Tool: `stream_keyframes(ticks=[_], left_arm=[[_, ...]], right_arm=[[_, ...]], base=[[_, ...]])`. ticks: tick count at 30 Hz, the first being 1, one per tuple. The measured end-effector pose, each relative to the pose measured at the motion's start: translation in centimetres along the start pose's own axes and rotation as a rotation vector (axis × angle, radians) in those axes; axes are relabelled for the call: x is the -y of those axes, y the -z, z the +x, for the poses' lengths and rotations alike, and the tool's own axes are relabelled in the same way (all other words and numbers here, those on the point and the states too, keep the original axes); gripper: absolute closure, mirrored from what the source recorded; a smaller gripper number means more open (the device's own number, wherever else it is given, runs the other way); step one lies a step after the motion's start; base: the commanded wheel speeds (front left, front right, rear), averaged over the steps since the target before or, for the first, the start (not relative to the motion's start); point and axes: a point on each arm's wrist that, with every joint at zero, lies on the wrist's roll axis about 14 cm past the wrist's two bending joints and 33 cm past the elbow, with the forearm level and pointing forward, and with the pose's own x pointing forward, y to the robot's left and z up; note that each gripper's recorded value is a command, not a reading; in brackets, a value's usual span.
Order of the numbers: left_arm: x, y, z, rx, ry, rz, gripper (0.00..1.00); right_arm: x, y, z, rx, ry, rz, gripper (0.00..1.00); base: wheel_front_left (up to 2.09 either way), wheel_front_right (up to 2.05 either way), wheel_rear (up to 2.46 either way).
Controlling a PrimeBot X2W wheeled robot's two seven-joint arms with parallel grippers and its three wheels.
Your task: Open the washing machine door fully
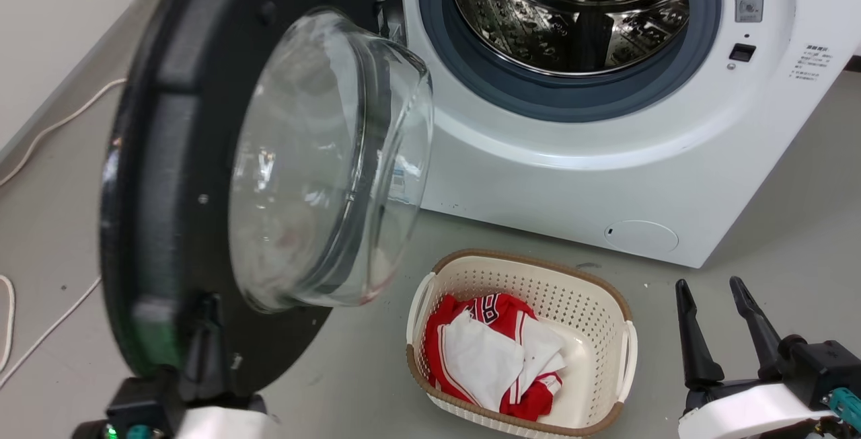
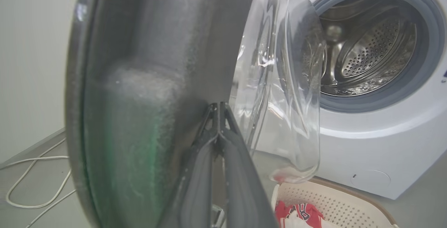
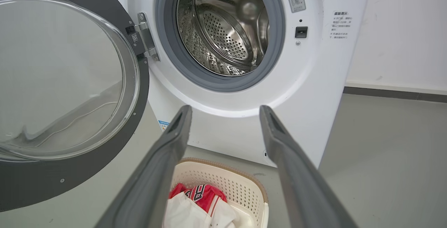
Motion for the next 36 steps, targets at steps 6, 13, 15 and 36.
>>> stream_keyframes(ticks=[6,13,15,36], left_arm=[[-4.0,-0.2,2.0,0.020,-0.110,0.037,1.00],[-8.6,-0.3,4.2,0.026,-0.216,0.055,1.00],[-9.8,-0.3,4.8,0.025,-0.236,0.061,1.00],[-16.6,-0.6,9.6,0.011,-0.331,0.109,1.00]], right_arm=[[0.5,0.2,0.7,-0.004,0.010,-0.003,0.00],[1.4,0.8,1.4,-0.020,0.028,-0.003,0.00],[1.5,1.1,1.6,-0.027,0.030,-0.001,0.00],[2.6,1.9,2.5,-0.043,0.052,-0.006,0.00]], base=[[0.00,0.00,0.00],[0.00,0.00,0.00],[0.00,0.00,0.00],[0.00,0.00,0.00]])
